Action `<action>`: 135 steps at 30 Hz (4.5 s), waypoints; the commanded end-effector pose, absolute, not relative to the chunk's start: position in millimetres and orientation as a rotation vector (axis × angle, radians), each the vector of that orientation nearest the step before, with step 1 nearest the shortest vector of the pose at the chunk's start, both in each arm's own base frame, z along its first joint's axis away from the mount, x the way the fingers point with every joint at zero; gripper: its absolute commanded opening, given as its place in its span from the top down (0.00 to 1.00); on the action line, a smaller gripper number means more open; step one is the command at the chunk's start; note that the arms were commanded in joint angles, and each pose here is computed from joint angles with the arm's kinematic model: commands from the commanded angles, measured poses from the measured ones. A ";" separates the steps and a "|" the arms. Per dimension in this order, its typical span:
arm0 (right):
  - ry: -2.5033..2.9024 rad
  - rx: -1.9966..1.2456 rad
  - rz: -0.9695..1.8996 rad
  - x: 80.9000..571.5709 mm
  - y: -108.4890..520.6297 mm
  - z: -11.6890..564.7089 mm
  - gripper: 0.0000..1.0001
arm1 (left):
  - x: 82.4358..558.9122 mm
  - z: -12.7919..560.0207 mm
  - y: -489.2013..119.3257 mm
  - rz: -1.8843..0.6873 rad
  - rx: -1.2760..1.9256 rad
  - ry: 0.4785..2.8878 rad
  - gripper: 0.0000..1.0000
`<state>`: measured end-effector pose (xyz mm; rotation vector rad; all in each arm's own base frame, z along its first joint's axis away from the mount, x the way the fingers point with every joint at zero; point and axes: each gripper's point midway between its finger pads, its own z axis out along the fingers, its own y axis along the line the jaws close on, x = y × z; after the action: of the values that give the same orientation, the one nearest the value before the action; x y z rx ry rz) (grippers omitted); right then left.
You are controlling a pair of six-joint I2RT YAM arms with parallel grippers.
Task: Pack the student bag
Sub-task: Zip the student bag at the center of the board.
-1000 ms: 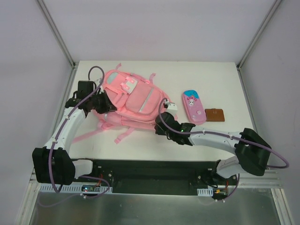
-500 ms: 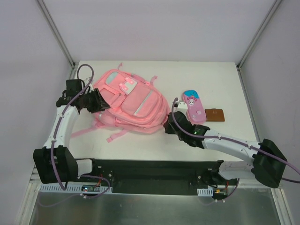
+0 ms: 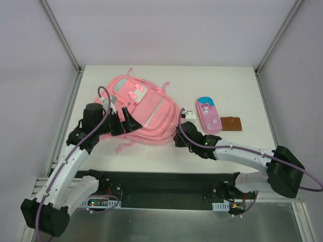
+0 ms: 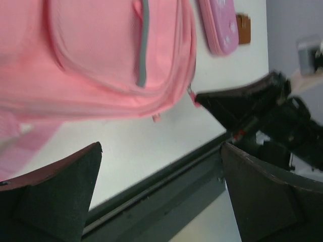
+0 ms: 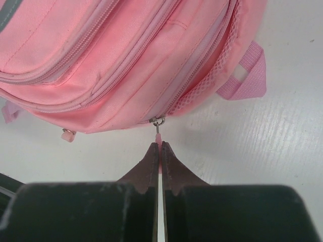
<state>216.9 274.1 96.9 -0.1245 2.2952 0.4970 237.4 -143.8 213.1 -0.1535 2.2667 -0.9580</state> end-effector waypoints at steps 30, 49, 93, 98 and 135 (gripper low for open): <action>2.307 -0.146 0.558 222.6 267.4 80.9 1.00 | 256.0 86.3 -246.8 -0.930 -0.702 2.297 0.77; 2.379 -0.134 0.660 224.8 284.4 63.8 0.55 | 249.1 88.2 -235.6 -0.860 -0.571 2.311 1.00; 2.207 -0.382 0.783 258.3 282.9 81.7 0.99 | 238.1 101.2 -234.7 -0.879 -0.425 2.328 1.00; 2.229 -0.431 0.664 255.3 263.4 87.1 0.99 | 226.1 107.4 -215.8 -0.824 -0.335 2.336 1.00; 2.248 -0.677 0.819 220.4 287.3 96.1 0.99 | 196.0 165.6 -137.0 -1.064 -0.203 2.323 0.19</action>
<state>219.2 278.3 87.4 -0.6059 2.2861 0.7778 187.9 -134.3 129.8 -0.3236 2.4483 -1.0425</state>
